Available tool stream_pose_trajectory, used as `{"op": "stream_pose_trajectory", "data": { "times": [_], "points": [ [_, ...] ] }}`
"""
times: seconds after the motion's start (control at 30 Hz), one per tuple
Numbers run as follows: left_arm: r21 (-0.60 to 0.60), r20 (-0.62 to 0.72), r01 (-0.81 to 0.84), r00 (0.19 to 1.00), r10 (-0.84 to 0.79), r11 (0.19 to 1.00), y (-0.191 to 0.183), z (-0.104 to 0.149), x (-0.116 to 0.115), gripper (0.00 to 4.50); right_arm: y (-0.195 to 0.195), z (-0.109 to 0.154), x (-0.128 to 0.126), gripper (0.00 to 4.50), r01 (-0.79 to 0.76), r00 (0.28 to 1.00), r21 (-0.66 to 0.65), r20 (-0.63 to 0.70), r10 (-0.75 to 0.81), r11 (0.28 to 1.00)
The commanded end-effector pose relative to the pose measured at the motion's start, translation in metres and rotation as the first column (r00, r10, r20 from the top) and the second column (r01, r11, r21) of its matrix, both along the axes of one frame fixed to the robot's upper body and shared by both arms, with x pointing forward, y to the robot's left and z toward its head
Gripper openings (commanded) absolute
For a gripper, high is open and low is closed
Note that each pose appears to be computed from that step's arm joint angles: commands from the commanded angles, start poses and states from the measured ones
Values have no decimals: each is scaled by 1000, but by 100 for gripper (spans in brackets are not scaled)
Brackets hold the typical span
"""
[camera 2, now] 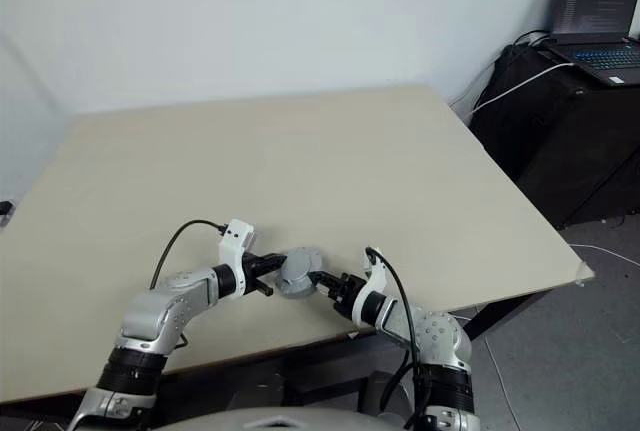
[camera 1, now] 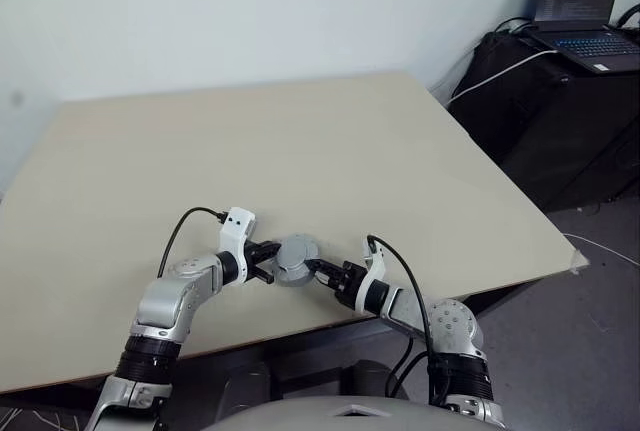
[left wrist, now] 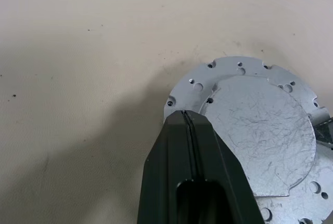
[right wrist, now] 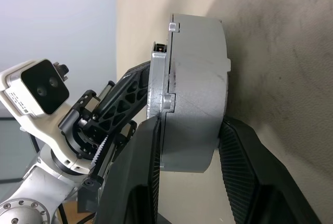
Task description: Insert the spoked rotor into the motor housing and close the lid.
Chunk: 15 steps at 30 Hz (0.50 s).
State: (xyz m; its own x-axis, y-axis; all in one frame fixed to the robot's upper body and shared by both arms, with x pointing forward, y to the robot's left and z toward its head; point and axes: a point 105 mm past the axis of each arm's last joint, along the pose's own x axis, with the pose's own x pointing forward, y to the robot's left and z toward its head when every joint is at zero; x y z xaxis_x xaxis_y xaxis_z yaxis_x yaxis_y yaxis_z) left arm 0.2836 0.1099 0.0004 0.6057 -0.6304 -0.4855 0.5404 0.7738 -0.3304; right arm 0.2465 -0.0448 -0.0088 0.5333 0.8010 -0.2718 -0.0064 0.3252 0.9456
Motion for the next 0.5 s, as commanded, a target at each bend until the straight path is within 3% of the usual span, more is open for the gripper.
{"op": "stream_pose_trajectory", "data": {
  "times": [0.03, 0.5],
  "points": [
    [-45, 4, 35, 999, -35, 998, -16, 2, -5, 0, 29, 24, 1, 129, -49, 998, 115, 52, 44, 992],
    [-300, 106, -143, 978, 182, 943, -2, 42, -8, 0, 12, 26, 5, 129, 38, 998, 135, 52, -45, 990]
  ]
}}
